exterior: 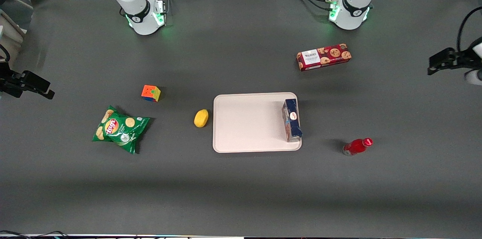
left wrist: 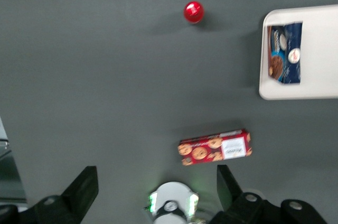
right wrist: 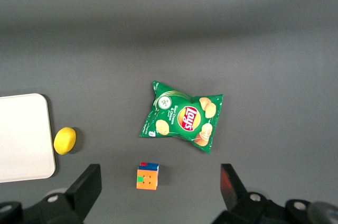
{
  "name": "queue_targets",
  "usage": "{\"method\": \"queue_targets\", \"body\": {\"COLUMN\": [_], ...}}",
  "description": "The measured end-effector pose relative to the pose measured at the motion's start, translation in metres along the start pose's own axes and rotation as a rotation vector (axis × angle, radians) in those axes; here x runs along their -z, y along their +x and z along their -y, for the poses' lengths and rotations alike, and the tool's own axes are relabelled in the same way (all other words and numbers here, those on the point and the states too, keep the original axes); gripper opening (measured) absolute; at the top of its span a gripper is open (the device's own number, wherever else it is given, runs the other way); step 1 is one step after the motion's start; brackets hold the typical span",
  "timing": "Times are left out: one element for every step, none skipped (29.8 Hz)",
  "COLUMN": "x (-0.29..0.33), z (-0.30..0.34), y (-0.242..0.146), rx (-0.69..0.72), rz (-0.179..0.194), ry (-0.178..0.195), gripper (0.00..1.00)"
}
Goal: Place cookie box on tray
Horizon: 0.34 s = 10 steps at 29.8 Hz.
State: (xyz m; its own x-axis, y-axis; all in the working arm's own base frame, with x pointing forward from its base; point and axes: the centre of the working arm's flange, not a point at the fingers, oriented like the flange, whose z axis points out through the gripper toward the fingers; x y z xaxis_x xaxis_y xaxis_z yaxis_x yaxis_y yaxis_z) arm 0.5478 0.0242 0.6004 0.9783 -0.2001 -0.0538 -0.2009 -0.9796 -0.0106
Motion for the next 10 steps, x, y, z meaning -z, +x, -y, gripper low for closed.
{"method": "queue_targets", "body": {"x": [-0.0035,-0.0056,-0.0063,-0.0058,-0.0048,-0.0032,-0.0018,-0.0004,0.0009,0.0022], "z": [-0.0026,-0.0045,-0.0059,-0.0067,-0.0071,-0.0072,-0.0071,-0.0069,-0.0068,-0.0068], "y": [-0.0013,-0.0026,-0.004,-0.0053,-0.0065,-0.0079,-0.0089,-0.0097,-0.0104,-0.0109], "rx": [-0.004,-0.007,-0.009,-0.01,-0.01,-0.009,-0.009,-0.008,-0.008,-0.008], "rz": [0.0,0.001,0.0,-0.003,-0.006,-0.009,-0.012,-0.015,-0.018,-0.021], "ry": [0.0,-0.001,-0.001,0.0,0.0,0.001,0.002,0.002,0.003,0.003], "gripper": [1.0,1.0,1.0,1.0,1.0,1.0,1.0,1.0,1.0,1.0]}}
